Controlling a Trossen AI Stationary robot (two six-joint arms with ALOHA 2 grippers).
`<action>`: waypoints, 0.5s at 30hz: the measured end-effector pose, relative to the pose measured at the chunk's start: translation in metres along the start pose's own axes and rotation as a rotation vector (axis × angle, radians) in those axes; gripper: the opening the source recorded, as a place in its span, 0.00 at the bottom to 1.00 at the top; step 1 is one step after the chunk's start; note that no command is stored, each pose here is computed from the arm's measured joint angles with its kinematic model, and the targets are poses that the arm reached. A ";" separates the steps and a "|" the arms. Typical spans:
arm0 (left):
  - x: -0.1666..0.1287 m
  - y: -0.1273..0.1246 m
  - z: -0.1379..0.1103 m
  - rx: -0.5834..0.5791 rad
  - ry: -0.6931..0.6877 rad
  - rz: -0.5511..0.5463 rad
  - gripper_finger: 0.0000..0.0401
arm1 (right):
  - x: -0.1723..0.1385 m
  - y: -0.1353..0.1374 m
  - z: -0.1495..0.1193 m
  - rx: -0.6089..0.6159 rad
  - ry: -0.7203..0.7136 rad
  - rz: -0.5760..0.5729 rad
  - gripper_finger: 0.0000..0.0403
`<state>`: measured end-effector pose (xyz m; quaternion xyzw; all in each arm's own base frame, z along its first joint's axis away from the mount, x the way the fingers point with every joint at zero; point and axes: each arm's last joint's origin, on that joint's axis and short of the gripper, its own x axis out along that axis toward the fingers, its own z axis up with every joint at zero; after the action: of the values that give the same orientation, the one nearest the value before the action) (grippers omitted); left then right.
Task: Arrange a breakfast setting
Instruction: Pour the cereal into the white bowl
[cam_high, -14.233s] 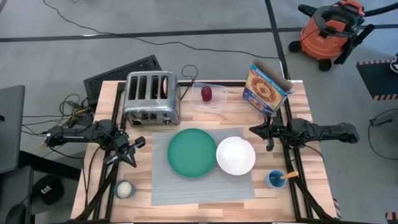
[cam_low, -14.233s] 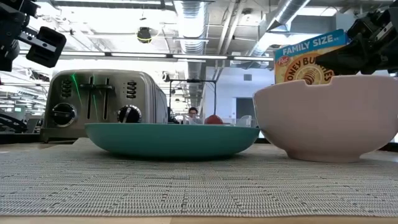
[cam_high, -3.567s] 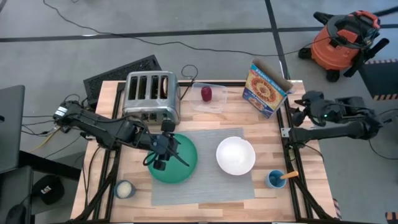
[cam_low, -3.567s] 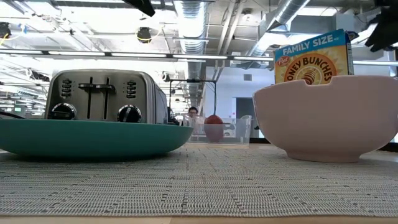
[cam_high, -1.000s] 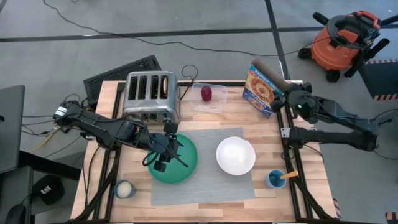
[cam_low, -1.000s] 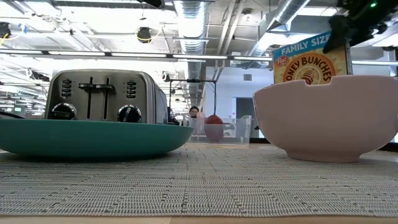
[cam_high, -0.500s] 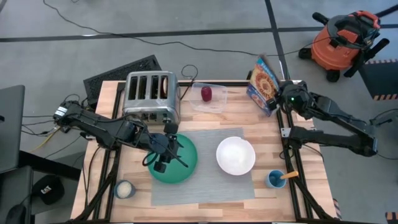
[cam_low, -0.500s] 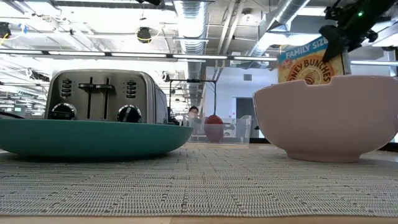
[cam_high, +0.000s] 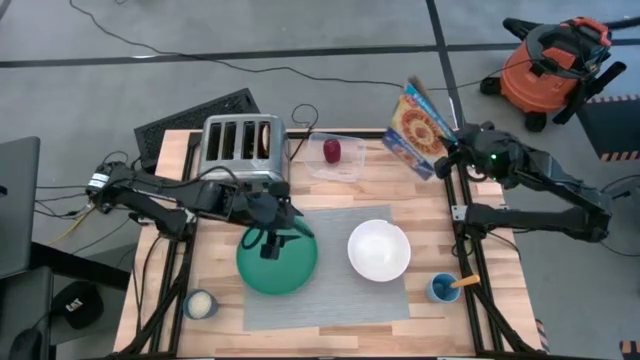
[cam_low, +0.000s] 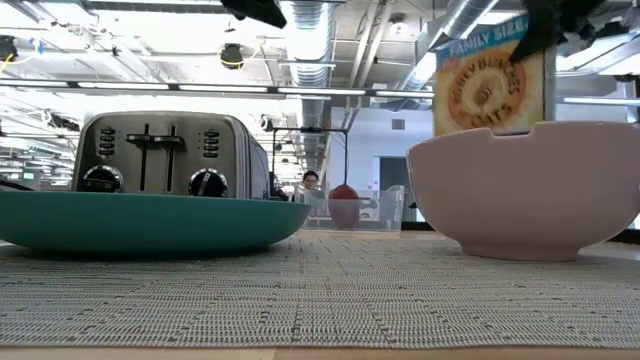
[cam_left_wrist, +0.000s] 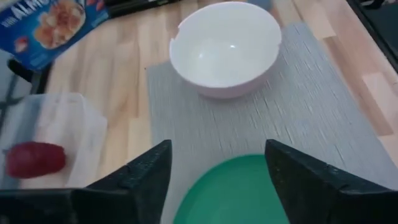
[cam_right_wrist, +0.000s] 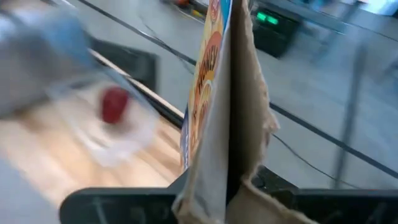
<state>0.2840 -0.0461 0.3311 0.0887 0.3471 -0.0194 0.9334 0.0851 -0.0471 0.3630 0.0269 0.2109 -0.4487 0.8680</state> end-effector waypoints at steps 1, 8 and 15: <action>0.001 0.002 0.000 -0.011 0.000 -0.013 0.64 | -0.002 0.002 0.003 0.009 -0.020 0.043 0.06; 0.011 0.000 -0.030 -0.058 -0.105 0.002 0.67 | -0.015 0.027 0.024 0.085 -0.211 0.401 0.06; -0.003 0.003 -0.052 -0.185 -0.257 0.087 0.65 | -0.020 0.060 0.035 0.031 -0.291 0.610 0.06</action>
<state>0.2488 -0.0335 0.2947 0.0143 0.2209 0.0417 0.9743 0.1340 -0.0042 0.3942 0.0374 0.0600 -0.1705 0.9828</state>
